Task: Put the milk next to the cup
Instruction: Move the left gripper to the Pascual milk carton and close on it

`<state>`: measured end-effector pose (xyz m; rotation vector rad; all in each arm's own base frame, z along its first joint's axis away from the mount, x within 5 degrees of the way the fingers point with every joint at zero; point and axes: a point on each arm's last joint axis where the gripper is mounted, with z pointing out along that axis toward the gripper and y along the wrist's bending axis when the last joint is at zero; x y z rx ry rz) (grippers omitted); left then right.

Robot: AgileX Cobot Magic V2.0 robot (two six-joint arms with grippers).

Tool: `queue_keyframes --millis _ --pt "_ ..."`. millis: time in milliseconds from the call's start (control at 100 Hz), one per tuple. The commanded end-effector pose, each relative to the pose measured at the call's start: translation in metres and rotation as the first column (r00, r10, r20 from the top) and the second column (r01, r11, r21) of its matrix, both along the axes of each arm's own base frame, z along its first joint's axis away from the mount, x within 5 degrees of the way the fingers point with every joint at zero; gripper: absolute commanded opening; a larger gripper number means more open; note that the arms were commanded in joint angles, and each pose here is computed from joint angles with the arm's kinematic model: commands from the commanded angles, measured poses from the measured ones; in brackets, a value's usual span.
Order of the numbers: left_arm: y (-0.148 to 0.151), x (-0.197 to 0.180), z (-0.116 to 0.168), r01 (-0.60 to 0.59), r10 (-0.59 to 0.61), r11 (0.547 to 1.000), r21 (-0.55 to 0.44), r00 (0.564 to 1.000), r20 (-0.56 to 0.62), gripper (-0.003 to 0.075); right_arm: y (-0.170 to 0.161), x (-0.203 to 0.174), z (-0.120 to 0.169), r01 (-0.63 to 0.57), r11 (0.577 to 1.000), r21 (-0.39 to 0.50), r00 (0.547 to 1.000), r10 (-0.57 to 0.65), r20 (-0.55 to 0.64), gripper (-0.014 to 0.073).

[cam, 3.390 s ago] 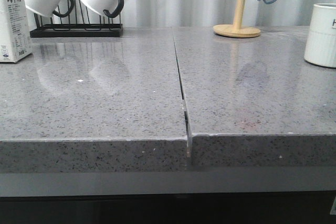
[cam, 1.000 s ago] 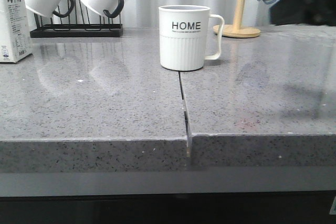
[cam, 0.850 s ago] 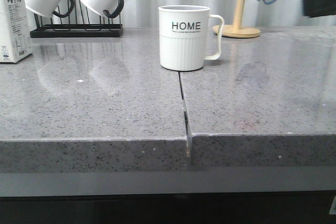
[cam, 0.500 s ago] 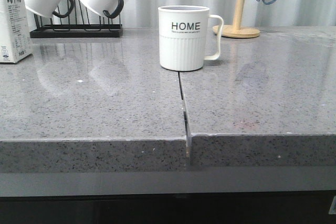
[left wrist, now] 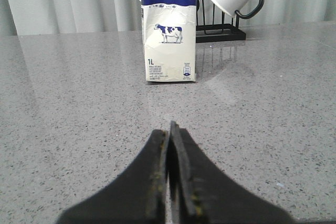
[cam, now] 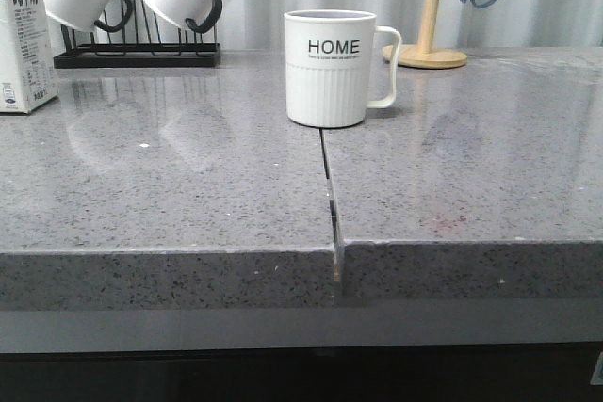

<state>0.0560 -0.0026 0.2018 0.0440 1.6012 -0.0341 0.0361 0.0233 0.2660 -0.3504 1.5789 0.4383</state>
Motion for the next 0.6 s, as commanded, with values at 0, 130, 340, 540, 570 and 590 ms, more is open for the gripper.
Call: queue_keyframes --millis 0,130,340,540,570,590 --pt "0.0 -0.001 -0.004 0.001 0.001 1.0 -0.017 0.997 0.082 -0.0021 -0.002 0.0 0.015 0.019 0.999 0.037 0.995 -0.022 0.1 -0.0067" --pt "0.0 -0.002 0.005 0.007 -0.002 1.0 -0.023 0.983 0.184 -0.0021 -0.002 0.0 0.015 0.019 0.999 0.037 0.995 -0.022 0.1 -0.0067" --pt "0.0 -0.004 0.019 -0.001 0.003 1.0 -0.018 0.99 0.143 -0.0021 -0.002 0.0 0.015 0.019 0.999 0.037 0.995 -0.022 0.1 -0.0067" --pt "0.0 0.002 0.045 -0.009 0.009 1.0 -0.013 1.0 0.005 -0.0021 -0.002 0.0 0.015 0.019 0.999 0.037 0.995 -0.022 0.1 -0.0067" --pt "0.0 0.004 0.049 -0.009 0.009 1.0 -0.013 1.0 -0.008 -0.0021 -0.002 0.0 0.015 0.019 0.999 0.037 0.995 -0.022 0.1 -0.0067" --pt "0.0 0.006 0.051 -0.009 0.009 1.0 -0.012 1.0 -0.022 -0.0021 -0.002 0.0 0.015 0.019 0.999 0.037 0.995 -0.022 0.1 -0.0067"
